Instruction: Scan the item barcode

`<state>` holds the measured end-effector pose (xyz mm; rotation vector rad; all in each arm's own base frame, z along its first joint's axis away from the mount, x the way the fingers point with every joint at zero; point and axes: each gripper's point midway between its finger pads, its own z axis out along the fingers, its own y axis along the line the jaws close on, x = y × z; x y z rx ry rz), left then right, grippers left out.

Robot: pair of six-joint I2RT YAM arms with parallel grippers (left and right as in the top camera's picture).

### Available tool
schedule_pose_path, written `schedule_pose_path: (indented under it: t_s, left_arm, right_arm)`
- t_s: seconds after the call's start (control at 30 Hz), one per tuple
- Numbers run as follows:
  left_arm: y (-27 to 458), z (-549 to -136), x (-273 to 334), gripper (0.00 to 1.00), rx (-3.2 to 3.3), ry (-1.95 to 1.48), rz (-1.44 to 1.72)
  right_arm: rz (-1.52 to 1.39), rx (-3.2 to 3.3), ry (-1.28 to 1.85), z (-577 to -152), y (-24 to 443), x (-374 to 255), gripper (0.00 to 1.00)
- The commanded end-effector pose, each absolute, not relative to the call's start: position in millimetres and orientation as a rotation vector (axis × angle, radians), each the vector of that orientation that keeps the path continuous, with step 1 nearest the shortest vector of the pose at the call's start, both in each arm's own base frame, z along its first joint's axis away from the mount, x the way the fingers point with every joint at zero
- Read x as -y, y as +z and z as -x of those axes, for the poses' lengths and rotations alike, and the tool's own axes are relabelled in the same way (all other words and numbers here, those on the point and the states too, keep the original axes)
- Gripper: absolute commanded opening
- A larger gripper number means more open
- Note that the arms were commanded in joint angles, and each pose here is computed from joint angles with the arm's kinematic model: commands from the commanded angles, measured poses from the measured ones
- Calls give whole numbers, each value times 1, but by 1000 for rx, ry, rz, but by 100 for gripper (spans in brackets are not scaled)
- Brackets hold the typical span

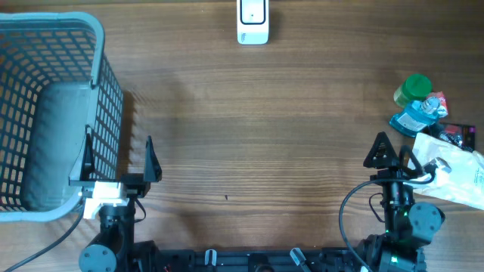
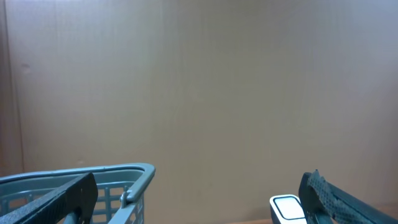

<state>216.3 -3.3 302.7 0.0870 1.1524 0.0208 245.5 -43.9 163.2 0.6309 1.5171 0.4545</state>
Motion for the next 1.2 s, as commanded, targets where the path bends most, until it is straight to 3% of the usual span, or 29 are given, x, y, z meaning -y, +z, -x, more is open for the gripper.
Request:
schedule_pose_path:
  t_s: [0.0, 0.6, 0.9, 1.17]
  left_arm:
    - [205, -246, -7, 100, -1450, -82, 60]
    - [164, -247, -7, 100, -1614, -92, 84]
    - [154, -247, -7, 100, -1657, -95, 91]
    - [154, -247, -7, 100, -1657, -95, 91]
  right_arm:
    - [-748, -1530, 428, -246, 149, 57, 100]
    - [-1071, -1700, 508, -246, 80, 60, 100]
    - [-831, -1622, 569, -262, 124, 48, 100]
    - [-823, -1649, 583, -261, 120, 41, 100]
